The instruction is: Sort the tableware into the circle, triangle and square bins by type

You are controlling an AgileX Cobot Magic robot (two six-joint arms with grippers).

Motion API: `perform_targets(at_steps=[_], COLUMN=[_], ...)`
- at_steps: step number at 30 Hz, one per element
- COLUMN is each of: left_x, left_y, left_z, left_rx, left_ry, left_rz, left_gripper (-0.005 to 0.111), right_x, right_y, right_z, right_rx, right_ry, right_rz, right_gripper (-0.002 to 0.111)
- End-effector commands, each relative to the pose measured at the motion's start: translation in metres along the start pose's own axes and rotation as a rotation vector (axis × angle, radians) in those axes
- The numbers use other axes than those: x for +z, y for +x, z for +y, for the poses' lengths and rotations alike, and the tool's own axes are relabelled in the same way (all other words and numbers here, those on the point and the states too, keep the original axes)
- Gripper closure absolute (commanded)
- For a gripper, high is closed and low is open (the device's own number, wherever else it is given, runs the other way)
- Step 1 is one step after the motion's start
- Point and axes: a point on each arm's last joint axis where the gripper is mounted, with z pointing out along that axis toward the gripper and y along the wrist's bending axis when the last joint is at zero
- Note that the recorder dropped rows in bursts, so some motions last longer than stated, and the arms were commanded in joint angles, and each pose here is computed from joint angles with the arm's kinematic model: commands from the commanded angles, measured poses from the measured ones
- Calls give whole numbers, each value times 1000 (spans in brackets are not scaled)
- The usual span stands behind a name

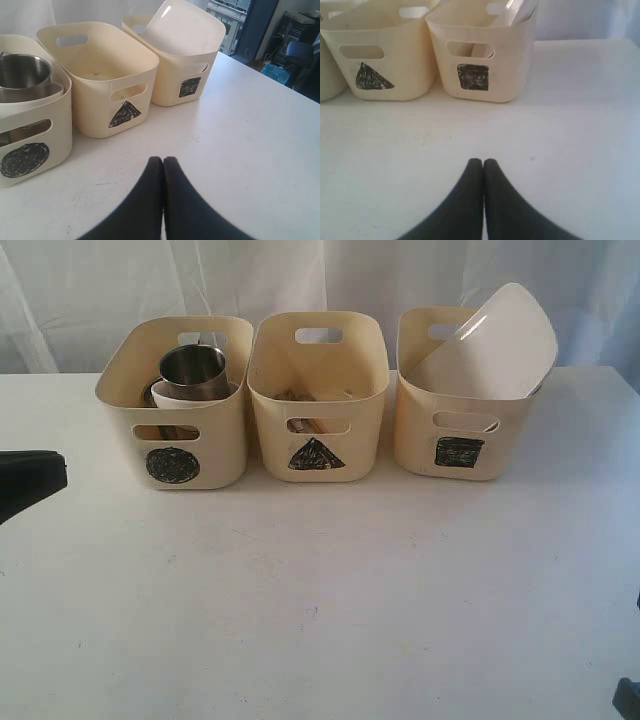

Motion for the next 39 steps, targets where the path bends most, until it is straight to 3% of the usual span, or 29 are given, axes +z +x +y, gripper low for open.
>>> perform_targets(at_steps=[1,24,39], left_x=[-1,-1,-1], left_y=[1,1,1], left_z=[-2,-2,-2], left_rx=[-16,-14,-14], left_ry=[15,15,15], left_rz=[-10,-10,-10], left_gripper=[107,107,107], right_x=[0,-2,-2], right_y=[4,13,11], right_z=[-2,-12,-12], right_rx=[-9,158,108], right_ry=[16,158,156], right_rz=[26,121,101], right_gripper=[108,108,108])
